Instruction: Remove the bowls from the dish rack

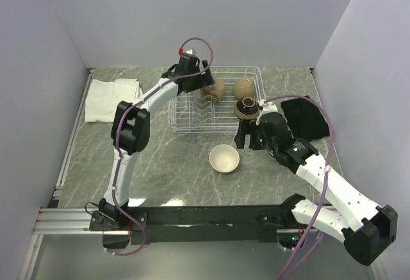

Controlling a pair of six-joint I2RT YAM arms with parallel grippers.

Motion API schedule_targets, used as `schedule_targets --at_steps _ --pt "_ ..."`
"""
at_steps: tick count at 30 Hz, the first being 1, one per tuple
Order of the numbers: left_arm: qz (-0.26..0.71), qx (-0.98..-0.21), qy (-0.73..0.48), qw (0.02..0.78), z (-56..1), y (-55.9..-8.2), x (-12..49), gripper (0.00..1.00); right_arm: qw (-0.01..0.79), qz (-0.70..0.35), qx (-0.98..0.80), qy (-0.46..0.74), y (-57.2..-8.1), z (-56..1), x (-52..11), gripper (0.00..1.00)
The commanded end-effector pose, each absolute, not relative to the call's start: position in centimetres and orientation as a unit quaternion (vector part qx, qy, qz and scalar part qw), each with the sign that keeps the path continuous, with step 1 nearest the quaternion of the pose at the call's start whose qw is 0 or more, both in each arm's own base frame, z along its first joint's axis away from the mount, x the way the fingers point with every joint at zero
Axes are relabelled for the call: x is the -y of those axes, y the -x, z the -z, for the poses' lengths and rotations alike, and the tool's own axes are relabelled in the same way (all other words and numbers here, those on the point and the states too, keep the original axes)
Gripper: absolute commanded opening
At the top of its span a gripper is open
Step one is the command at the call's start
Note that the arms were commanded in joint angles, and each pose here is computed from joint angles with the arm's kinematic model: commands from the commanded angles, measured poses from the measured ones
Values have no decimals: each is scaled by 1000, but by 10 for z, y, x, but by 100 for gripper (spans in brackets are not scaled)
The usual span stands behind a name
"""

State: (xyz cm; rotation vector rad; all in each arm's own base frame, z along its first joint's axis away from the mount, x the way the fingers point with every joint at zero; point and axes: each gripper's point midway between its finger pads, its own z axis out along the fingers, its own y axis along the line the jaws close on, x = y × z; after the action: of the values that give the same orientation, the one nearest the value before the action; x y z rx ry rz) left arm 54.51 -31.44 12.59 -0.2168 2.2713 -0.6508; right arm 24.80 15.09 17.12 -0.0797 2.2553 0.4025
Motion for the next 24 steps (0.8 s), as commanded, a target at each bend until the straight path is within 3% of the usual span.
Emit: schedule_targets --at_steps 1,10,20,24 --pt "312 -880 85 349 -122 -542 344 99 434 -158 -887 26 -258 -178 -149 100" --pt "334 -877 88 335 -132 -531 351 99 434 -157 -887 24 -259 -178 -148 100" --pt "239 -890 80 379 -141 -519 327 99 439 -159 -884 25 -262 -182 -148 100" --pt "225 -878 78 414 -169 -512 311 99 443 -161 -881 29 -264 -188 -151 100"
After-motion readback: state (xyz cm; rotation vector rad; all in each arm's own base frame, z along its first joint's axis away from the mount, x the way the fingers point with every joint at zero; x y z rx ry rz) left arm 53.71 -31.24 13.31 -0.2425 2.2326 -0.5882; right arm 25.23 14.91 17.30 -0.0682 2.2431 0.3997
